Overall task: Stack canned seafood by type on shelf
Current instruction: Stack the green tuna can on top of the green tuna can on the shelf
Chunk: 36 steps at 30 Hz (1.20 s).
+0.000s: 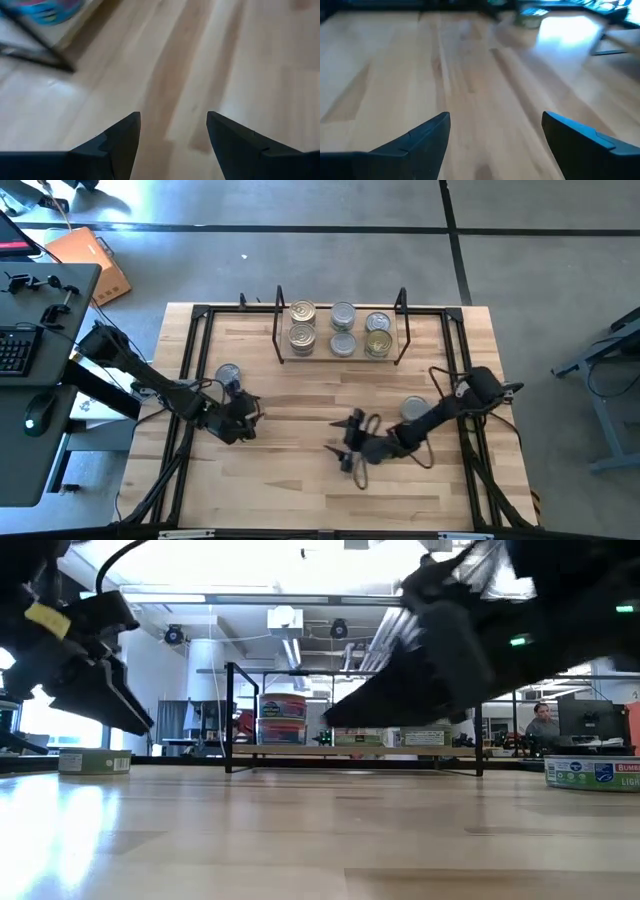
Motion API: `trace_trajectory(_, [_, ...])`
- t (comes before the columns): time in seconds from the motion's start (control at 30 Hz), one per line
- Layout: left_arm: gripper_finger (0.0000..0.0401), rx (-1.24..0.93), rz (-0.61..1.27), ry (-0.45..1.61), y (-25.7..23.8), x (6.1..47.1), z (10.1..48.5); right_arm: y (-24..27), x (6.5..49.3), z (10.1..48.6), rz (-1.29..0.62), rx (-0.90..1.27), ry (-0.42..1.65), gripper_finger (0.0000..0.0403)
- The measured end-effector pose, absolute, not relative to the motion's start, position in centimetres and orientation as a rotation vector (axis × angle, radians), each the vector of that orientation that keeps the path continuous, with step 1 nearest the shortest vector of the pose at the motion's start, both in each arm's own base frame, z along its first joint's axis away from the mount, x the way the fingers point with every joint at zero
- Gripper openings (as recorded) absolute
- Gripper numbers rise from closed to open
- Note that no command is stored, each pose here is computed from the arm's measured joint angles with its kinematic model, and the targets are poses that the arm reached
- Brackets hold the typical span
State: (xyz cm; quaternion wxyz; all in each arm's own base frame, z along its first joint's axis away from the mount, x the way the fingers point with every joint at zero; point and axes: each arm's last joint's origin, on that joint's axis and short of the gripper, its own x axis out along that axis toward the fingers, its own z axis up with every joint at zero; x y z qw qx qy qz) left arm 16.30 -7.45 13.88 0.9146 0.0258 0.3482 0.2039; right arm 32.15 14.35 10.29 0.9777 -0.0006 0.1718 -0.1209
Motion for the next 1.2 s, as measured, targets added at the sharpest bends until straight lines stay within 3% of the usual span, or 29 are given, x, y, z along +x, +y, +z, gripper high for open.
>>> trace_trajectory(0.2, [0.0220, 0.019, 0.250, 0.515, -7.9, 16.9, 13.5, 15.5, 27.0, 11.7, -0.347, 0.082, 0.245, 0.0307])
trace_trajectory(0.33, [0.0220, 0.042, 0.199, 0.451, -8.2, 17.2, 13.9, 15.6, 23.8, 13.2, -0.412, 0.094, 0.236, 0.0282])
trace_trajectory(0.53, [0.0220, 0.041, 0.190, 0.449, -8.2, 17.3, 14.0, 13.8, 19.4, 14.6, -0.527, 0.183, 0.377, 0.0205])
trace_trajectory(0.97, [0.0220, 0.038, 0.191, 0.449, -8.2, 17.3, 14.0, 10.4, 15.3, 14.9, -0.816, 0.416, 0.971, 0.0011])
trace_trajectory(1.2, [0.0220, 0.035, 0.191, 0.446, -8.2, 17.3, 14.0, 10.6, 16.6, 14.1, -0.815, 0.470, 0.932, 0.0011])
